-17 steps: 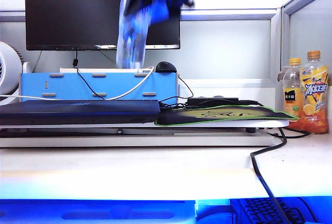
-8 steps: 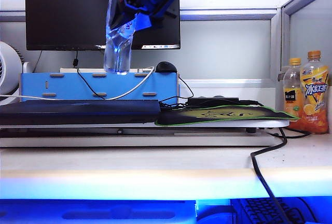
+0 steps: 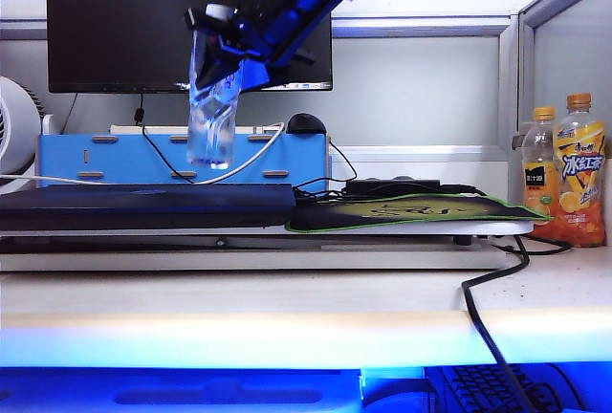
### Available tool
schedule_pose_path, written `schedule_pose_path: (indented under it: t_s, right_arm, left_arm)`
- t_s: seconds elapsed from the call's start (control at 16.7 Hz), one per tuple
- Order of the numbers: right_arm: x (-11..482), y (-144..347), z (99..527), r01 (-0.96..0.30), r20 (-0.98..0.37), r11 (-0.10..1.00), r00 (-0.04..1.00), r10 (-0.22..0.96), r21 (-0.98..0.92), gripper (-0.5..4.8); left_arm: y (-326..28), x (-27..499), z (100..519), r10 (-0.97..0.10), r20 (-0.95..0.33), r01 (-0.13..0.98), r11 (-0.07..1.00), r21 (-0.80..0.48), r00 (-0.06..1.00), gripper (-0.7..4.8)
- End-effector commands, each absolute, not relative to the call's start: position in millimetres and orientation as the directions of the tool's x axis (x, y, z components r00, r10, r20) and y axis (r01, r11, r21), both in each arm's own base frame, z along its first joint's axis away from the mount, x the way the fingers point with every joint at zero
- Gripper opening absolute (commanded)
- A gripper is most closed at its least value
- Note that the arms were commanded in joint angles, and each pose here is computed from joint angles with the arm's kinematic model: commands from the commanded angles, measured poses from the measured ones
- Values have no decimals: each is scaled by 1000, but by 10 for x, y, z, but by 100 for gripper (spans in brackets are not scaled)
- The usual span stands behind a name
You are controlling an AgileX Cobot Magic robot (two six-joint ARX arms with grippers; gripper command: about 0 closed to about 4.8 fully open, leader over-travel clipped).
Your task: Pick up the mineral water bottle and place it on the laptop.
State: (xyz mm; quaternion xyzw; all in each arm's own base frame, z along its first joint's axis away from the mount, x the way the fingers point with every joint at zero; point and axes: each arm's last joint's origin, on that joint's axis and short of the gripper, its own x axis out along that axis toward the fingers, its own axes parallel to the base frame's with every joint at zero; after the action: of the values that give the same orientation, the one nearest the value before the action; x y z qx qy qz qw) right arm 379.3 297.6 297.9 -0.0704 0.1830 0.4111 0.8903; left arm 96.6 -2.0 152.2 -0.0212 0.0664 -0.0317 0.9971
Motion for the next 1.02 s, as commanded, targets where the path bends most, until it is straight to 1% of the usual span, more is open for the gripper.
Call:
schedule_pose_path:
  t_s: [0.06, 0.24, 0.66, 1.02]
  right_arm:
    - [3845, 3046, 3206, -778, -274, 628, 603, 749, 6, -1]
    - [3855, 3075, 3227, -780, -270, 625, 601, 752, 4, -1]
    - [3855, 3109, 3042, -812, -361, 583, 536, 763, 28, -1]
    - [3897, 3140, 2856, -816, -416, 577, 510, 753, 45, -1]
  left_arm:
    - [-21, 966, 1536, -69, -120, 64, 997, -45, 990, -2]
    - [-21, 966, 1536, -69, -120, 64, 997, -45, 990, -2]
    - [-21, 966, 1536, -69, -120, 64, 997, -45, 990, -2]
    - [-21, 966, 1536, -69, -120, 64, 997, -45, 990, -2]
